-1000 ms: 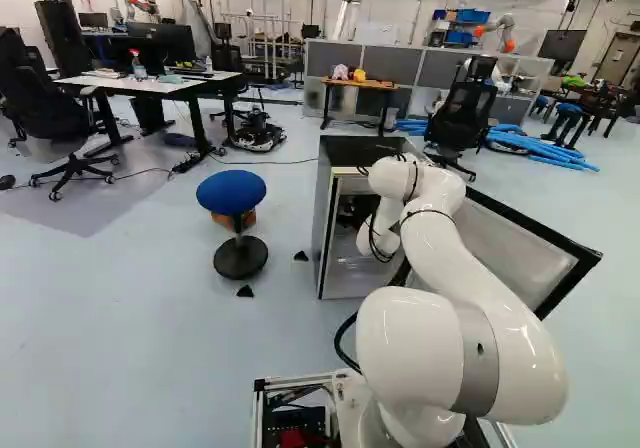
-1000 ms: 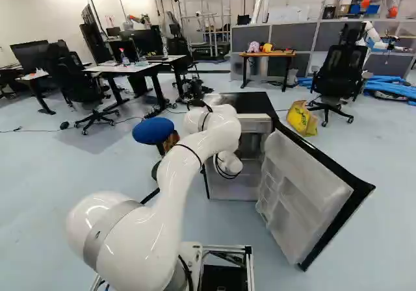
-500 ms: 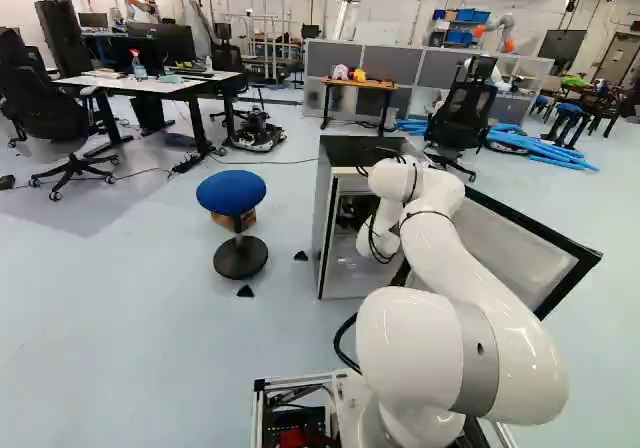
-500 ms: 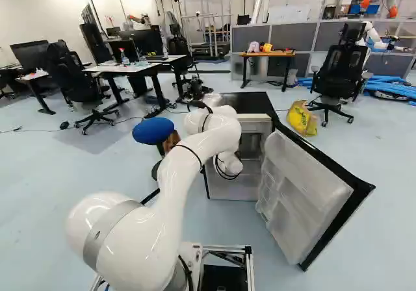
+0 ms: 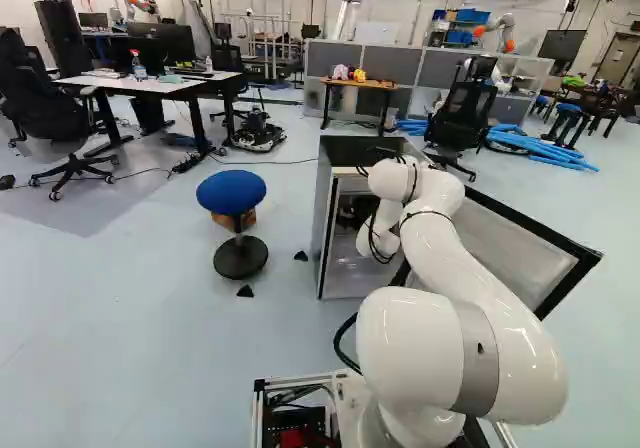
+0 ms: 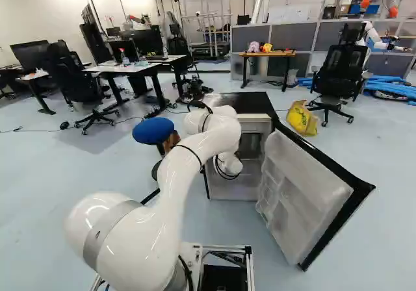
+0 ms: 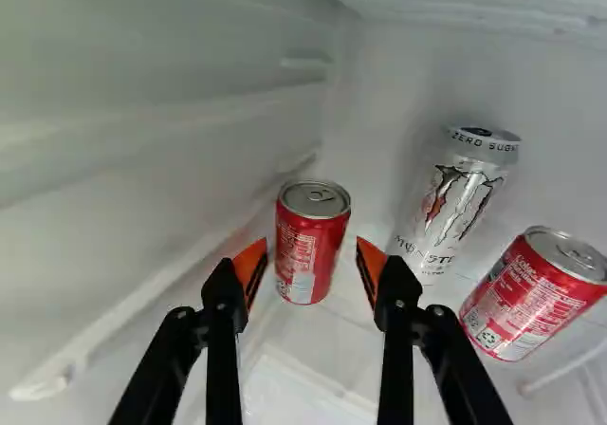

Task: Grab a drink from the fridge

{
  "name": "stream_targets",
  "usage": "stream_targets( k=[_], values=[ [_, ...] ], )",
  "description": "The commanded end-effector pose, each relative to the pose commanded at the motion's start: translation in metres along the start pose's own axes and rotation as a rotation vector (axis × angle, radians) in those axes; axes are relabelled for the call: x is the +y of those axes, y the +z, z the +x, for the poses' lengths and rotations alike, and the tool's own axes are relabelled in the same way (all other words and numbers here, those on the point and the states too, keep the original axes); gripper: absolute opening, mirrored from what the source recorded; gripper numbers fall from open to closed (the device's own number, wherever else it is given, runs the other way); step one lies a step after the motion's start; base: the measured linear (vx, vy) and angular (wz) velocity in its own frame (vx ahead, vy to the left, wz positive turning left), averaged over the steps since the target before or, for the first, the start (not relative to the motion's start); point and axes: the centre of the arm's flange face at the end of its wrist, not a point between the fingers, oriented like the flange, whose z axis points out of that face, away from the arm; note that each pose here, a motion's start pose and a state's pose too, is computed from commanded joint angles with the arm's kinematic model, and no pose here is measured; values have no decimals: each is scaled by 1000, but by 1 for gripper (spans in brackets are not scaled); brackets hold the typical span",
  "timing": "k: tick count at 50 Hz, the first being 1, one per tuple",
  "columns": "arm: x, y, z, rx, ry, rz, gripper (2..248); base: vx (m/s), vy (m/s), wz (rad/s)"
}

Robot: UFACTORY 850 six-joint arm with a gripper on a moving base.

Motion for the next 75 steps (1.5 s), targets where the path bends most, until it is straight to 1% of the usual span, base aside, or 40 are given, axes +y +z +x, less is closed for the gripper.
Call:
stream_targets(
  k=[32, 33, 37, 38, 43, 44, 58, 75],
  values=[
    [3, 8, -2, 15, -14, -1, 149, 0, 0, 0],
    [3, 8, -2, 15, -14, -1, 141, 0, 0, 0],
    [3, 8, -2, 15, -14, -1, 141, 0, 0, 0],
    [3, 8, -2, 15, -14, -1, 105, 0, 0, 0],
    [3, 8, -2, 15, -14, -1, 105, 0, 0, 0],
    [3, 8, -2, 15, -14, -1, 92, 0, 0, 0],
    [2, 5, -1, 10, -9, -1, 92, 0, 0, 0],
    [-8, -13, 3, -25, 23, 6, 92, 0, 0, 0]
  ],
)
